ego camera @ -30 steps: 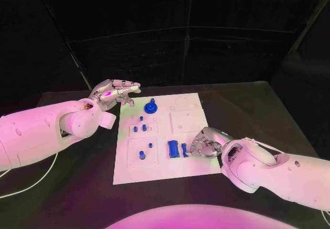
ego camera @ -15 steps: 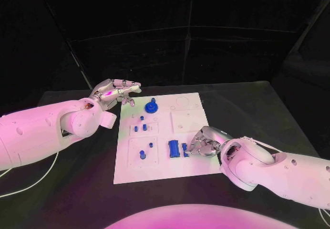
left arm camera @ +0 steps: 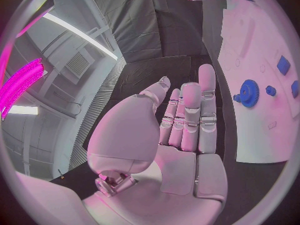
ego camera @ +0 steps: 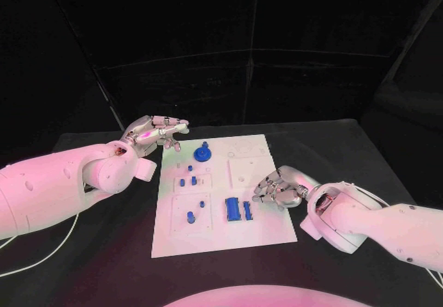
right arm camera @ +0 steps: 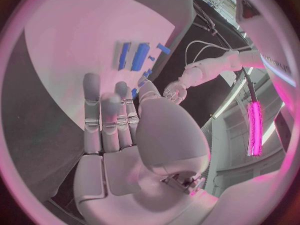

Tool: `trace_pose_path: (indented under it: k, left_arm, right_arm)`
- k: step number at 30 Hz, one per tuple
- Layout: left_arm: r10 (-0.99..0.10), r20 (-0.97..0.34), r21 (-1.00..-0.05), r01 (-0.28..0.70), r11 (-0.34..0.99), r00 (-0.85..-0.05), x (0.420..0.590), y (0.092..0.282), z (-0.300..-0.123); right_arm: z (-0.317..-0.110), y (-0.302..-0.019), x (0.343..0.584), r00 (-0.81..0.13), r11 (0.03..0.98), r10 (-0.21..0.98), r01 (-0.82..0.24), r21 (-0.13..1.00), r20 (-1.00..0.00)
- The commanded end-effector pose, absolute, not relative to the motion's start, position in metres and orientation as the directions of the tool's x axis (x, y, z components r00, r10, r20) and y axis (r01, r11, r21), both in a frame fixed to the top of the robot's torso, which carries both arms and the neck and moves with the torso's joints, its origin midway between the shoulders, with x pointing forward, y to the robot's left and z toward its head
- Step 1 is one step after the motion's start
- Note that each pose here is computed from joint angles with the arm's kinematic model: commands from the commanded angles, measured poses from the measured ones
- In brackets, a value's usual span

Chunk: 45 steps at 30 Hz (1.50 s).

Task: Assemble the parts on the task board

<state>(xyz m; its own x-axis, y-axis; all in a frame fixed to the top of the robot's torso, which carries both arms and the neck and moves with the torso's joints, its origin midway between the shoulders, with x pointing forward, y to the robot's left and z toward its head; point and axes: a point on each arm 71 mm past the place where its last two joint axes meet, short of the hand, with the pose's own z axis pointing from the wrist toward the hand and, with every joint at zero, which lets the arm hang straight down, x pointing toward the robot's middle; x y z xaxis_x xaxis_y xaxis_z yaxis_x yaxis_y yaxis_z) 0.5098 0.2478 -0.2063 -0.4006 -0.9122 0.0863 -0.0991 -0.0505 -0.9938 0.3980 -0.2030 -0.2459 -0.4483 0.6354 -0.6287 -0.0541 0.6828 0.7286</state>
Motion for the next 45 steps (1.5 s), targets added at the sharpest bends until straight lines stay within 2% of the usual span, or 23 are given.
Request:
trace_pose_path:
  k: [1, 7, 11, 14, 20, 21, 23, 31, 38, 45]
  left_arm:
    - [-0.919, 0.136, -0.988, -0.115, -0.1, -0.371, 0.512, 0.248, -0.209]
    - [-0.957, 0.164, -0.986, -0.082, -0.148, -0.24, 0.519, 0.256, -0.216]
    - [-0.973, 0.16, -0.987, -0.054, -0.153, -0.168, 0.526, 0.258, -0.225]
    - [-0.977, 0.16, -0.987, -0.048, -0.154, -0.143, 0.529, 0.256, -0.23]
    - [-0.978, 0.163, -0.986, -0.045, -0.158, -0.131, 0.532, 0.248, -0.237]
    - [-0.971, 0.152, -0.986, -0.089, -0.138, -0.183, 0.53, 0.244, -0.24]
    - [-0.972, 0.152, -0.987, -0.089, -0.137, -0.182, 0.53, 0.244, -0.24]
    - [-0.98, 0.124, -0.99, -0.08, -0.113, -0.154, 0.518, 0.233, -0.241]
    - [-0.994, 0.065, -0.997, -0.048, -0.061, -0.089, 0.491, 0.211, -0.236]
    - [-0.999, 0.024, -1.0, -0.015, -0.024, -0.038, 0.47, 0.197, -0.228]
  right_arm:
    - [-0.239, -0.207, 0.418, -0.458, 0.401, 0.814, -0.002, 0.916, -0.357]
    - [-0.235, -0.22, 0.465, -0.372, 0.203, 0.91, 0.008, 0.979, -0.186]
    - [-0.235, -0.225, 0.496, -0.322, 0.146, 0.935, -0.028, 0.989, -0.147]
    - [-0.238, -0.227, 0.511, -0.295, 0.122, 0.947, -0.035, 0.992, -0.127]
    - [-0.24, -0.228, 0.527, -0.273, 0.085, 0.957, -0.038, 0.996, -0.092]
    - [-0.245, -0.229, 0.524, -0.256, 0.192, 0.948, -0.013, 0.981, -0.189]
    - [-0.245, -0.229, 0.524, -0.254, 0.19, 0.949, -0.013, 0.982, -0.187]
    - [-0.24, -0.219, 0.511, -0.198, 0.131, 0.971, -0.019, 0.991, -0.132]
    - [-0.231, -0.202, 0.482, -0.085, 0.034, 0.996, -0.014, 0.999, -0.035]
    - [-0.225, -0.194, 0.464, -0.026, -0.005, 1.0, -0.002, 1.0, 0.005]
